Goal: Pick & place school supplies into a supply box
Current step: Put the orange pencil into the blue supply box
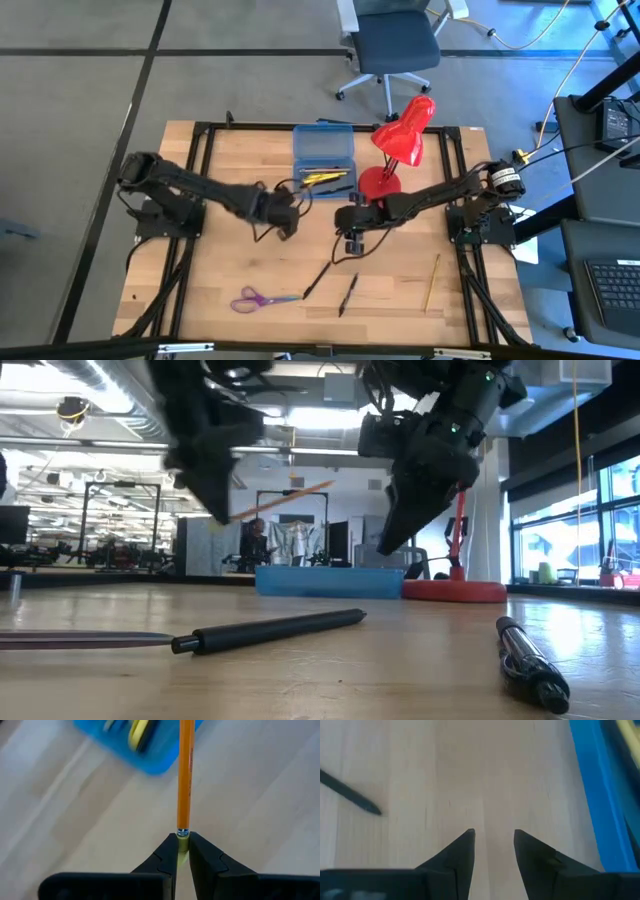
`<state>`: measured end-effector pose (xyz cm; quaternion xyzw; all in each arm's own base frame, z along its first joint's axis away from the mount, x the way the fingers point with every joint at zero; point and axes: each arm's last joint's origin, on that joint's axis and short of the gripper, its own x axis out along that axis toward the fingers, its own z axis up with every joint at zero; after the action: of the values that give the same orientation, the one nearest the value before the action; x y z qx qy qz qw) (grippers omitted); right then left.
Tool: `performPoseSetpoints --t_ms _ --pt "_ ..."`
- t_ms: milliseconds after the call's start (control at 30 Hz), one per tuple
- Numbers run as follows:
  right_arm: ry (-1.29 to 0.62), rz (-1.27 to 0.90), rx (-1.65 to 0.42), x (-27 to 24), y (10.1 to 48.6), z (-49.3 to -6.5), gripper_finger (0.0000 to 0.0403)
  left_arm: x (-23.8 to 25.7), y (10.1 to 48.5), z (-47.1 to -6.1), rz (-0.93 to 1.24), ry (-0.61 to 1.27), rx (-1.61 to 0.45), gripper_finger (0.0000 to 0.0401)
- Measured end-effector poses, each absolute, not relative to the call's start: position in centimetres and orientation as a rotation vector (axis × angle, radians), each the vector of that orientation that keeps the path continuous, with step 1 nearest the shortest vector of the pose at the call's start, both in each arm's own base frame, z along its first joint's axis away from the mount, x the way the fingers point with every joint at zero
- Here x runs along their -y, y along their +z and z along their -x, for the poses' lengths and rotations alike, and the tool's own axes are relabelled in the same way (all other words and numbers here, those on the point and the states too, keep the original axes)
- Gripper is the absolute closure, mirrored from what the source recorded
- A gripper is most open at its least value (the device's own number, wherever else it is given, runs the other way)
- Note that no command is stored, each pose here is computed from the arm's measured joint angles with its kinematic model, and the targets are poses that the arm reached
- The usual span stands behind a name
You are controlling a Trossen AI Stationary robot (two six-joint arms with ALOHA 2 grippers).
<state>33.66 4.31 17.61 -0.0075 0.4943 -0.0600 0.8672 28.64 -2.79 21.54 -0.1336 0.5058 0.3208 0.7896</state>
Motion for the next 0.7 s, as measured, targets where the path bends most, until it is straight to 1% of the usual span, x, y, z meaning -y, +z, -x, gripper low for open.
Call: performPoseSetpoints --t_ms 233,333,533,700 --pt "-0.23 -0.093 -1.217 -4.2 18.8 -32.7 0.026 -2.3 22.2 -30.7 0.159 0.501 -1.025 0.0375" --pt "-0.229 -0.177 -1.299 -4.5 18.8 -32.1 0.026 -4.2 22.5 -31.1 0.117 0.448 -0.989 0.0375" --pt "-0.163 -0.276 -1.362 -6.1 18.5 -31.4 0.026 -7.6 22.3 -31.9 0.063 0.363 -0.923 0.0375" --pt "-0.231 -0.364 -1.393 -7.4 18.5 -30.8 0.026 -9.7 21.2 -32.0 0.049 0.323 -0.945 0.0376"
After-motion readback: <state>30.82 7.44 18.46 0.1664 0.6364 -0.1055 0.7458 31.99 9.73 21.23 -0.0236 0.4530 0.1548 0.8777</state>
